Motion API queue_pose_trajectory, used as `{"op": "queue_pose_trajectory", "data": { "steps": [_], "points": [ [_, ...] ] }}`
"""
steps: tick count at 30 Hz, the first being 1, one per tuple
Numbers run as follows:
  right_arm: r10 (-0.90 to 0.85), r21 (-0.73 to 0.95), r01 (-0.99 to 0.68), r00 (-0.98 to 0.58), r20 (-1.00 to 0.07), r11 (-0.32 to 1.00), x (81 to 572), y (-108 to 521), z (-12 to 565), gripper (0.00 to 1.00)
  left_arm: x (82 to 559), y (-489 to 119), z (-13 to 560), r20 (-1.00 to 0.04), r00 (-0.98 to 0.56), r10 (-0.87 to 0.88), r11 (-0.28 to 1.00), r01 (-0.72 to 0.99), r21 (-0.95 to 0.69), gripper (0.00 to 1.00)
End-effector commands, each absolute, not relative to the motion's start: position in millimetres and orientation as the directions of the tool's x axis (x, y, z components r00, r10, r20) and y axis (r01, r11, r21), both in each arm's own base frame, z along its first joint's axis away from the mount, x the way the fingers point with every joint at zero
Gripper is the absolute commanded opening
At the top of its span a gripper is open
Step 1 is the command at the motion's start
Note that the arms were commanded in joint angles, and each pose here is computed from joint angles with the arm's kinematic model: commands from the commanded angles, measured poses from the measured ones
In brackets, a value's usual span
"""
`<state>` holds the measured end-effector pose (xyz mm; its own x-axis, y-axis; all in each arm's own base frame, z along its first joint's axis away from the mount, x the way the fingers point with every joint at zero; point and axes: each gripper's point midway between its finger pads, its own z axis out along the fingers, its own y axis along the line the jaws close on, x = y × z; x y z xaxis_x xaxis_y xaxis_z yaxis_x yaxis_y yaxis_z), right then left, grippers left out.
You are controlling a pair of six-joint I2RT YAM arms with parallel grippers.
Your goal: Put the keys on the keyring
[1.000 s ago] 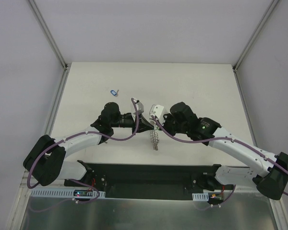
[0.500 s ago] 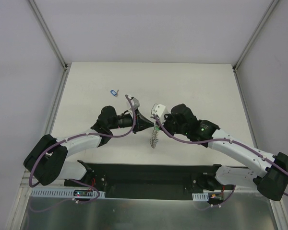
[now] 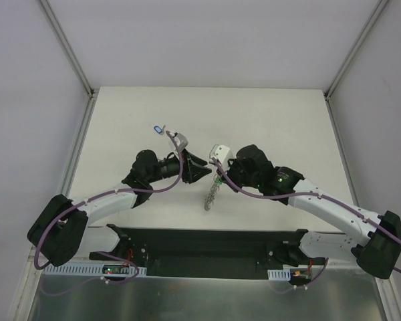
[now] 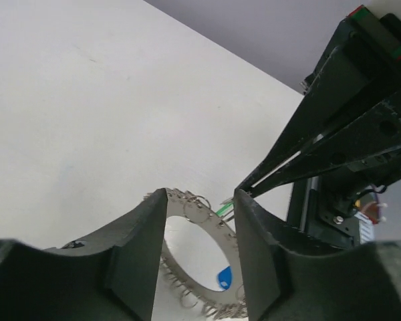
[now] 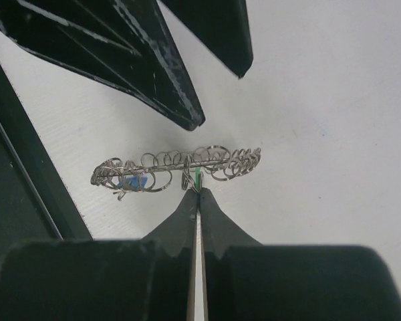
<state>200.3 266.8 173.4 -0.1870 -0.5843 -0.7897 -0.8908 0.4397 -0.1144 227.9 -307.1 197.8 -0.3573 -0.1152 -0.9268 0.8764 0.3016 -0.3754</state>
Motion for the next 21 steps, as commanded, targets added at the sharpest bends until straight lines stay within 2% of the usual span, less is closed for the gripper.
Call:
{"op": "queue_pose_trajectory", "data": {
  "steps": [1, 3, 4, 6, 7, 10, 11, 18, 21],
  "points": [
    [-0.543, -0.1, -0.889, -0.181, -0.82, 0.447, 204, 278, 199, 0.01, 244, -290, 215, -0.952, -0.27, -0.144, 0.417, 0.856, -0.306, 0.48],
    [-0.544, -0.097, -0.884, -0.191, -0.817, 0.456, 207, 278, 201, 0.01, 246, -284, 212, -0.955, -0.269, -0.126, 0.45, 0.842, -0.297, 0.58],
    [-0.551, -0.094, -0.882, -0.201, -0.81, 0.461, 209, 280, 198, 0.01, 250, -277, 218, -0.957, -0.254, -0.14, 0.483, 0.826, -0.29, 0.67],
    [-0.544, -0.086, -0.877, -0.213, -0.812, 0.472, 213, 283, 202, 0.01, 256, -266, 219, -0.958, -0.25, -0.143, 0.535, 0.794, -0.287, 0.74],
    [-0.538, -0.077, -0.872, -0.226, -0.812, 0.484, 216, 285, 204, 0.01, 258, -256, 216, -0.955, -0.264, -0.137, 0.583, 0.758, -0.293, 0.82],
    [-0.525, -0.067, -0.86, -0.245, -0.815, 0.506, 229, 294, 211, 0.01, 259, -235, 215, -0.957, -0.269, -0.111, 0.657, 0.702, -0.274, 0.92],
    [-0.531, -0.056, -0.856, -0.267, -0.804, 0.515, 233, 298, 205, 0.01, 263, -224, 212, -0.957, -0.268, -0.11, 0.705, 0.658, -0.265, 0.99],
    [-0.46, -0.035, -0.793, -0.317, -0.83, 0.609, 282, 331, 227, 0.01, 263, -157, 200, -0.961, -0.246, -0.126, 0.886, 0.409, -0.221, 0.99],
    [-0.44, -0.046, -0.781, -0.301, -0.846, 0.623, 303, 347, 236, 0.01, 258, -139, 199, -0.967, -0.222, -0.122, 0.913, 0.358, -0.197, 0.99]
  ]
}}
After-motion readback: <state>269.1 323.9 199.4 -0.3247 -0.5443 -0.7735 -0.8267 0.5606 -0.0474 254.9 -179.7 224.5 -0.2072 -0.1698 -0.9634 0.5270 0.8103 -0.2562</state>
